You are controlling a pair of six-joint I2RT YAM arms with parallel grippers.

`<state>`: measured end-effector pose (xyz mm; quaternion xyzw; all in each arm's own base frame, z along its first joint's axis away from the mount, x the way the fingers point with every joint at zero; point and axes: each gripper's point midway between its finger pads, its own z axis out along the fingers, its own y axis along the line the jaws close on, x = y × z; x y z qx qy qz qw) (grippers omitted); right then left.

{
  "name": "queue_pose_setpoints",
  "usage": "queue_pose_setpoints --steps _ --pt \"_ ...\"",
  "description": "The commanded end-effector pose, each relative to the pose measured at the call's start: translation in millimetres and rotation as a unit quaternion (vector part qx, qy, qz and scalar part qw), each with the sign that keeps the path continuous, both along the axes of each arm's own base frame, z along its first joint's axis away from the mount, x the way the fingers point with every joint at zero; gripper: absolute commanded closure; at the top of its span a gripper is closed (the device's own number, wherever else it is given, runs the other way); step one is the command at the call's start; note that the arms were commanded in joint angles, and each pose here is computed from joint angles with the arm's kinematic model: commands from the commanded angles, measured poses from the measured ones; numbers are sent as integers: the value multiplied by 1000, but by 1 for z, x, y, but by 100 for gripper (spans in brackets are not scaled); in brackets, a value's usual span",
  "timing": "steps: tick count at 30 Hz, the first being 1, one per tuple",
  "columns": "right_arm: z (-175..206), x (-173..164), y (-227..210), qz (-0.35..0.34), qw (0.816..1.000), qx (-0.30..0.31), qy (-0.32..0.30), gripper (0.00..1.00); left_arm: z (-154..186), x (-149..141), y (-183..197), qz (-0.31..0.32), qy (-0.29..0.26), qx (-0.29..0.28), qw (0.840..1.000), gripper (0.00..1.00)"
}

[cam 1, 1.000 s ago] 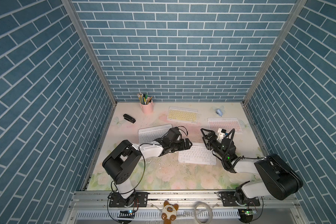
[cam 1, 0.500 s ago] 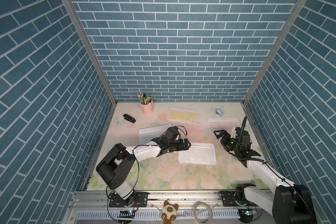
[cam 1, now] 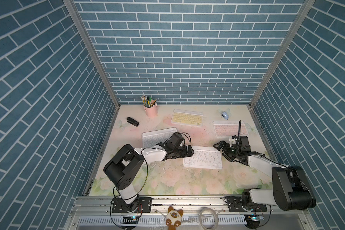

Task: Stack the numeric keypads
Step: Pick up the numeric keypad from the center of the board.

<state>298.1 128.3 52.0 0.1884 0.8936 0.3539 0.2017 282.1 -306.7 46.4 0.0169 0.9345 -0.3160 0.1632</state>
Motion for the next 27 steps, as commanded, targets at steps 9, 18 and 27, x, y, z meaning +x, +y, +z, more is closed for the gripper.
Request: queue_pose_setpoints --steps 9,18,27 --pt "-4 19 3 16 1000 -1 -27 1 -16 -2 -2 -4 35 -1 999 0" --pt "1 15 11 8 998 51 -38 1 -21 -2 -6 -8 42 -2 999 0" --pt "22 14 23 -1 989 131 -74 1 -21 0 -8 -9 42 -3 999 1"
